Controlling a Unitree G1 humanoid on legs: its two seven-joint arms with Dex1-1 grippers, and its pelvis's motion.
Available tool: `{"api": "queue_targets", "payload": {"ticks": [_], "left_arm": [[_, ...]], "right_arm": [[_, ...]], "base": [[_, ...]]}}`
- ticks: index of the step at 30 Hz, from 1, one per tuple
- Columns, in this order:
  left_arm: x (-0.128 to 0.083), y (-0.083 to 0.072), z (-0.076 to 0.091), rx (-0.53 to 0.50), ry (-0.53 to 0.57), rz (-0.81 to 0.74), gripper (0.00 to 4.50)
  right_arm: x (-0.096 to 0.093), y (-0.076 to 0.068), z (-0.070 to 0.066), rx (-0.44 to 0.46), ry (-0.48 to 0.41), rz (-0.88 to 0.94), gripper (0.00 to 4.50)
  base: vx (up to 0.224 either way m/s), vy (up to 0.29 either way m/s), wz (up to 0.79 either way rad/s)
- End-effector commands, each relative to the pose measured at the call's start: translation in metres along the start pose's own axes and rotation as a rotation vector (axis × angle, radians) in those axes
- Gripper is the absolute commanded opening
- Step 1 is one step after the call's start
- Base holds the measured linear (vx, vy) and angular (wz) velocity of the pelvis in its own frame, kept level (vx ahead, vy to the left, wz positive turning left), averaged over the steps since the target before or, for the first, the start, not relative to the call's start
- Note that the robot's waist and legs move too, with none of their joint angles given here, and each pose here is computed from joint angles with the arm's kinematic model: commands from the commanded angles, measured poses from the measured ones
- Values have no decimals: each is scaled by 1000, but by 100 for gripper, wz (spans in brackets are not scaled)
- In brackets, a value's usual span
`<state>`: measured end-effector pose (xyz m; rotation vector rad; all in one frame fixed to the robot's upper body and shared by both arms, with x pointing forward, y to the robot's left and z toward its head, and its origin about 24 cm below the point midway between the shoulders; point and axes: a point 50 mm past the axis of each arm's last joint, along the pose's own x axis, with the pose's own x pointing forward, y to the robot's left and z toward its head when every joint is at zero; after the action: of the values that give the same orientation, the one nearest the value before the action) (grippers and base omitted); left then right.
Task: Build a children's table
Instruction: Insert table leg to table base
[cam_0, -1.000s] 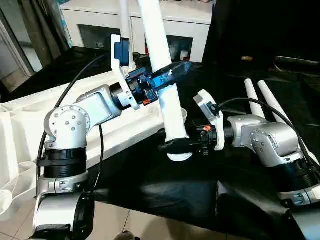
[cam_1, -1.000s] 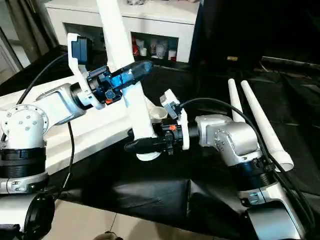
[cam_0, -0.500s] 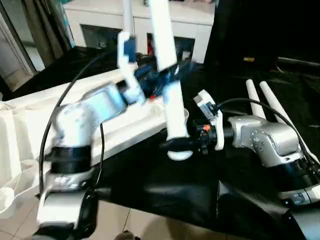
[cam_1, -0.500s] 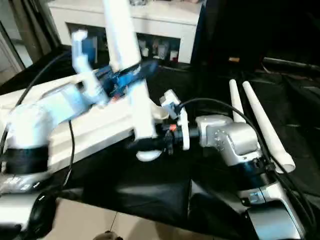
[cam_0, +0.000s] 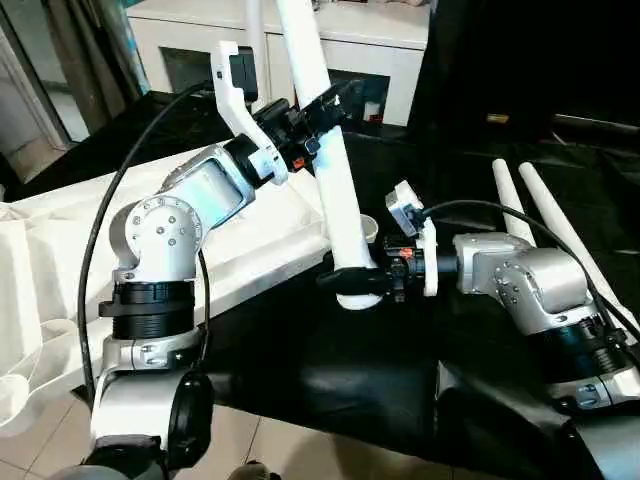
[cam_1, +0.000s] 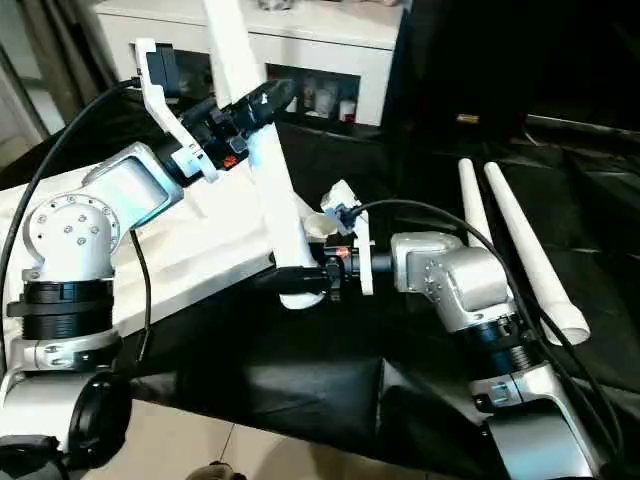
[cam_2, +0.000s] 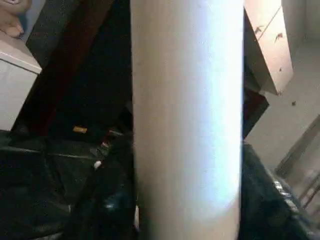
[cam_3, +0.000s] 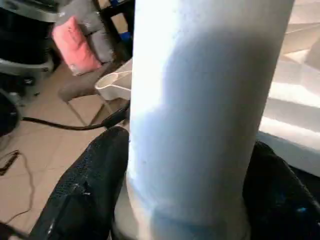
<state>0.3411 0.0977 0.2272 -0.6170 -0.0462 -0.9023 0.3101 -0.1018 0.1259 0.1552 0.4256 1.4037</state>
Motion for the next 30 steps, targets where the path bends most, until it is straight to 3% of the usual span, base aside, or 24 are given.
{"api": "queue_targets", "payload": {"ticks": [1,2,5,12,22,30], "left_arm": [[1,3,4,7,-6,27,191],[1,1,3,12,2,15,191],[1,-2,0,67,53,-11,182],[1,-11,-5,85,105,-100,177],[-4,-36,-13,91,175,-346,177],[-5,-37,-15,87,185,-359,177]], "right_arm": [[3,5,12,-80,-36,36,270],[3,6,12,-76,-48,41,270],[1,7,17,-71,-80,54,340],[-7,9,20,-68,-83,104,397],[-13,8,12,-6,-8,163,400],[-9,9,11,3,7,199,400]], "base": [[0,0,0],[0,0,0],[0,0,0],[0,0,0],[0,0,0],[0,0,0]]}}
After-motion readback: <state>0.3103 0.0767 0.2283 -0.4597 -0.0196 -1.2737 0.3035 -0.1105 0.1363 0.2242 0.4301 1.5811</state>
